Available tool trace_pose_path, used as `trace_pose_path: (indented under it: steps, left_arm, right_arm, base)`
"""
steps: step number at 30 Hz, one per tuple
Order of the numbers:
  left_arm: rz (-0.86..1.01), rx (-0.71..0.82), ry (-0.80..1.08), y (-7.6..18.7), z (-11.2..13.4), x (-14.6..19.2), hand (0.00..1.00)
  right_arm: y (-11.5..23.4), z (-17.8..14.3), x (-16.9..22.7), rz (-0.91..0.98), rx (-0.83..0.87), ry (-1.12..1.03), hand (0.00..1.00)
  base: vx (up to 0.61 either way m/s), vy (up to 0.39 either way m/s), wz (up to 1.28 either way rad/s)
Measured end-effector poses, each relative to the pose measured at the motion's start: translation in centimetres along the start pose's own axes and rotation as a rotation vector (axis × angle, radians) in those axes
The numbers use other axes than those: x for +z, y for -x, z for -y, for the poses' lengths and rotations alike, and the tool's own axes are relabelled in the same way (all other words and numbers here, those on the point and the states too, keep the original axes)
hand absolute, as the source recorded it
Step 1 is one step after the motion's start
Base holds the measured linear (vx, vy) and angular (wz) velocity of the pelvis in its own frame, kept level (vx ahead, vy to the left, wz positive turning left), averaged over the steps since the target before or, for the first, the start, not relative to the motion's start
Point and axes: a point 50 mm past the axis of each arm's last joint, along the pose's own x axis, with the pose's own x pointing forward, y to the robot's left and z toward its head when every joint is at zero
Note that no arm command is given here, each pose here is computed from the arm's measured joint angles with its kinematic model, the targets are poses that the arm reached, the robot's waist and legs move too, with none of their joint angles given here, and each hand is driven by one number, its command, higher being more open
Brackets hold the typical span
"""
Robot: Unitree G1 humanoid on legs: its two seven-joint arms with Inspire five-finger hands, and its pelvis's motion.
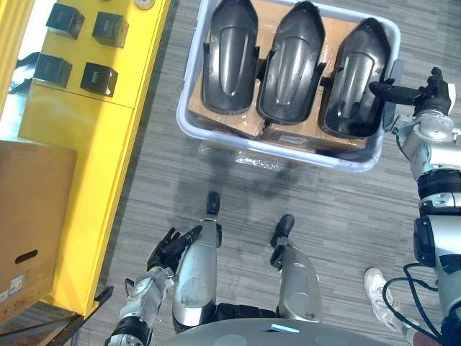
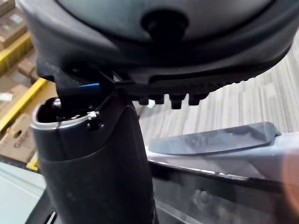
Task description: Walk over and take three plastic housings, then place them on the shelf
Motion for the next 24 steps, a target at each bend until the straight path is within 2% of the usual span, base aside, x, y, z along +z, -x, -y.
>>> trace_pose_path:
  steps: [6, 9, 10, 14, 18, 24]
  left_arm:
    - [-0.002, -0.036, 0.014, -0.3, 0.9, -0.2, 1.00]
    - [-0.006, -0.031, 0.023, -0.3, 0.9, -0.3, 1.00]
    - [-0.006, -0.032, 0.023, -0.3, 0.9, -0.3, 1.00]
    - [-0.003, -0.033, 0.028, -0.3, 0.9, -0.4, 1.00]
    - [0.003, -0.042, 0.028, -0.3, 1.1, -0.5, 1.00]
    - [0.003, -0.050, 0.035, -0.3, 1.2, -0.5, 1.00]
  right_arm:
    - [-0.6, 2.2, 1.1, 0.002, -0.022, 0.113, 1.00]
    - [-0.8, 2.1, 1.1, -0.018, -0.009, 0.184, 1.00]
    - [-0.8, 1.9, 1.1, -0.018, 0.005, 0.233, 0.00]
    - [-0.8, 1.4, 1.6, -0.003, 0.039, 0.302, 0.00]
    - [-1.1, 3.8, 2.9, 0.020, -0.027, 0.406, 0.00]
    - [-1.1, 3.8, 2.9, 0.016, -0.006, 0.438, 0.00]
  base:
    - [-0.07, 0.006, 0.06]
    - [-0.05, -0.013, 0.03]
    - [-0.05, -0.014, 0.04]
    - [-0.03, -0.022, 0.05]
    - [-0.01, -0.016, 0.07]
    - [0.00, -0.001, 0.01]
